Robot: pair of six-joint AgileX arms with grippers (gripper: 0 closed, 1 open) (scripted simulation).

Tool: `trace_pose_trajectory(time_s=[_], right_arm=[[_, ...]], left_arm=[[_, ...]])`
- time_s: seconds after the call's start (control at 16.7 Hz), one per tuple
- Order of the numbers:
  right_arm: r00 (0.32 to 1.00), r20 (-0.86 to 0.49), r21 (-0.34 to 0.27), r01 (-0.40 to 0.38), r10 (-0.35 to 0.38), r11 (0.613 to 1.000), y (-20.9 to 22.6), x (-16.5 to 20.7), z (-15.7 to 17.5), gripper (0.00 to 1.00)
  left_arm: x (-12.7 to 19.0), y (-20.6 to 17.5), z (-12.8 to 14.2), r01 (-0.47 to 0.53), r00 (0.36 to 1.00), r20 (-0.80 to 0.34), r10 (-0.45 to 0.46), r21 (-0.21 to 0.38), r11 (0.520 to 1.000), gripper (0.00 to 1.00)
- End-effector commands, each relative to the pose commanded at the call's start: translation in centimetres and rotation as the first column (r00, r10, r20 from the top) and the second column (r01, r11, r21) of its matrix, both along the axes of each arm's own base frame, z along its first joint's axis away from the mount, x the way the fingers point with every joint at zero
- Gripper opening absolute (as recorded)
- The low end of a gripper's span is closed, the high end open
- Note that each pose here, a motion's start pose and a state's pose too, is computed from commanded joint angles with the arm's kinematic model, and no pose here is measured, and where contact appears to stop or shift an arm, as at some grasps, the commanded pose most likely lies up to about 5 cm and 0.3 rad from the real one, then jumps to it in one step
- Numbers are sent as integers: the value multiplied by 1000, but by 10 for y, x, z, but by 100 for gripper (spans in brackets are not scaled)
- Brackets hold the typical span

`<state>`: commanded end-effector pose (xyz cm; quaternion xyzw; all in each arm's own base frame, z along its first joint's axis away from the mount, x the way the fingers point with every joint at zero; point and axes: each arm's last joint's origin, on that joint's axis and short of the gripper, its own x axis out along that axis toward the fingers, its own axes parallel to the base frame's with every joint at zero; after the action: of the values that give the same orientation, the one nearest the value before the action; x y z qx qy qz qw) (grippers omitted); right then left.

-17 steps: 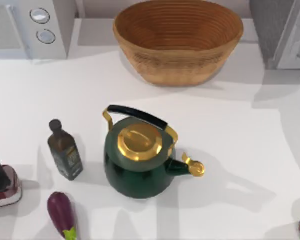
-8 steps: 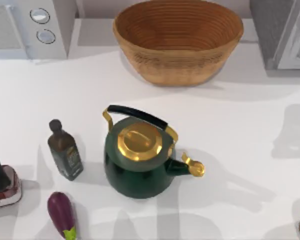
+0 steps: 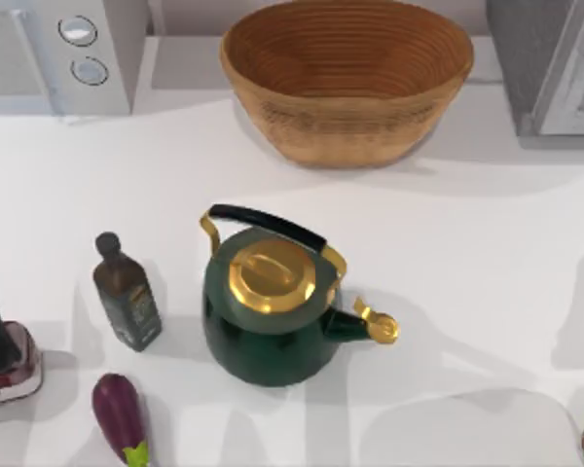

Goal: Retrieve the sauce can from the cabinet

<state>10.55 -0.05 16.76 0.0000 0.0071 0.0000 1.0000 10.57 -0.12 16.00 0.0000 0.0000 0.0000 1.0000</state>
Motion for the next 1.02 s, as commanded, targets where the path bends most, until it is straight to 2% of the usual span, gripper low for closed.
trace_pose_trajectory(time_s=[0.66, 0.84, 1.02], right_arm=[[1000, 7, 1, -19, 19, 1000, -1, 4, -6, 0], [997, 12, 0, -72, 72, 997, -1, 14, 0, 0], [987, 18, -3, -160, 160, 987, -2, 30, 8, 0]], left_arm=[[0, 0, 0, 0, 1000, 0, 0, 0, 1000, 100], [0, 0, 0, 0, 1000, 0, 0, 0, 1000, 100], [0, 0, 0, 0, 1000, 0, 0, 0, 1000, 100]])
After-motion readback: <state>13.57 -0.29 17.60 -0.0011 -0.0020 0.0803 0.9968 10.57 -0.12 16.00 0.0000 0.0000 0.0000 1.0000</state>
